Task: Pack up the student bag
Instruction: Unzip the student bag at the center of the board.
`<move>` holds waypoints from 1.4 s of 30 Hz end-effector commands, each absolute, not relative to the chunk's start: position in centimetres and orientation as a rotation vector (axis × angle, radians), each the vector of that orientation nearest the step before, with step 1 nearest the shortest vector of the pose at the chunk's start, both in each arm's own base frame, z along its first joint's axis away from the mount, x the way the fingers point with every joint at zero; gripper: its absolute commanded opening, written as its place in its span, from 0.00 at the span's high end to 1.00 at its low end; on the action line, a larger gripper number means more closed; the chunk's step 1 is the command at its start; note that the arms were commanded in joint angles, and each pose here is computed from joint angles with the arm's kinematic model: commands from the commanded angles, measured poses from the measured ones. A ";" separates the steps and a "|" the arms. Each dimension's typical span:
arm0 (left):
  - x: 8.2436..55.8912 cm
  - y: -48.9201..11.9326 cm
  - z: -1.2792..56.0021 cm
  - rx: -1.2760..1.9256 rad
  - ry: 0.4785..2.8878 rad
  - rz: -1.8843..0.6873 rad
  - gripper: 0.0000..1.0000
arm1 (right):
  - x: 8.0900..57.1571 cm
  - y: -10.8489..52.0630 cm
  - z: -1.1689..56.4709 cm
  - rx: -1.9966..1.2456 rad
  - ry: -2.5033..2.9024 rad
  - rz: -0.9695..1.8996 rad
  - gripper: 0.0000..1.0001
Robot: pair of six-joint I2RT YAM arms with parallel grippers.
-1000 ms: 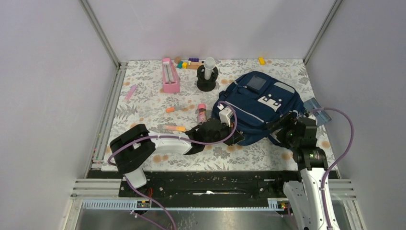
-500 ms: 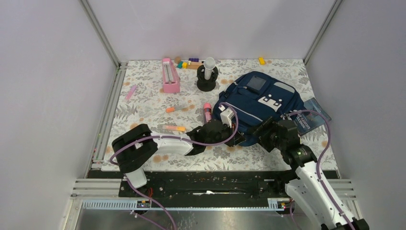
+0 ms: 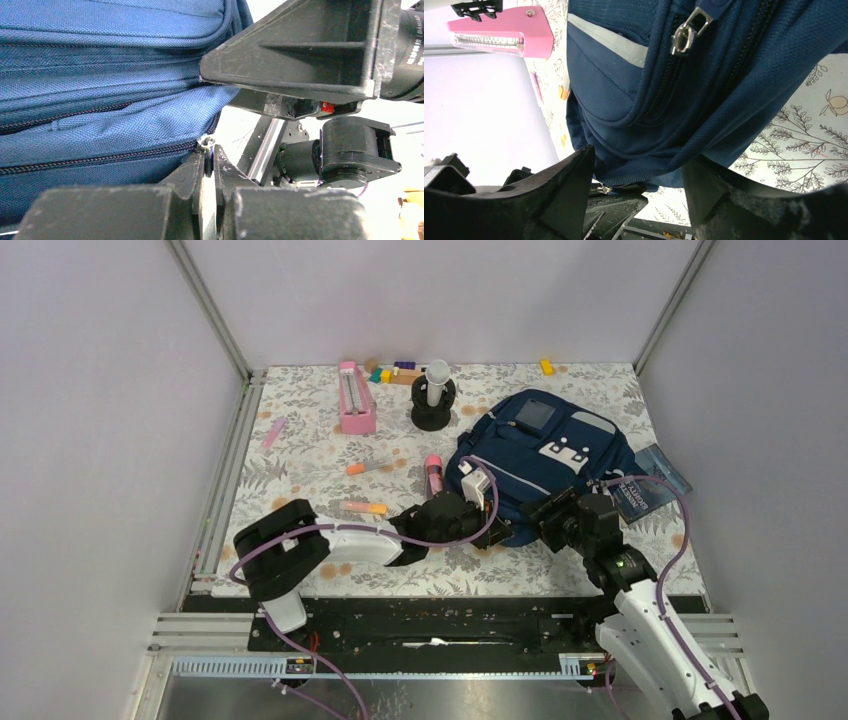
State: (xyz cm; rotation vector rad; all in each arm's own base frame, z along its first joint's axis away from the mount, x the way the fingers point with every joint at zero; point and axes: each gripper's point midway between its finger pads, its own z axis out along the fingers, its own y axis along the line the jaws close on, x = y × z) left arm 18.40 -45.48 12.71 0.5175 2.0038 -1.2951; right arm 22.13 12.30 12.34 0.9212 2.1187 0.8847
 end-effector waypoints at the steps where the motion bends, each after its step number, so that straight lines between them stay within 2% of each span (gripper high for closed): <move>1: 17.0 -46.4 18.1 0.609 1.787 -1.416 1.00 | 23.0 12.3 13.0 0.920 2.071 0.890 0.38; 4: 16.7 -46.3 18.1 0.650 1.774 -1.394 1.00 | 22.9 11.8 12.9 0.921 2.065 0.860 0.55; 10: 17.0 -45.9 17.3 0.676 1.815 -1.282 1.00 | 23.2 10.7 13.3 0.884 2.021 0.793 0.97; 11: 17.1 -45.7 17.2 0.681 1.822 -1.248 1.00 | 23.3 10.6 13.5 0.869 2.021 0.780 1.00; 19: 19.5 -43.6 17.0 0.590 1.859 -1.055 1.00 | 23.3 9.9 13.1 0.817 2.063 0.691 1.00; 42: 25.4 -37.0 16.0 0.471 1.952 -0.894 1.00 | 21.6 4.2 15.4 0.658 2.147 0.359 1.00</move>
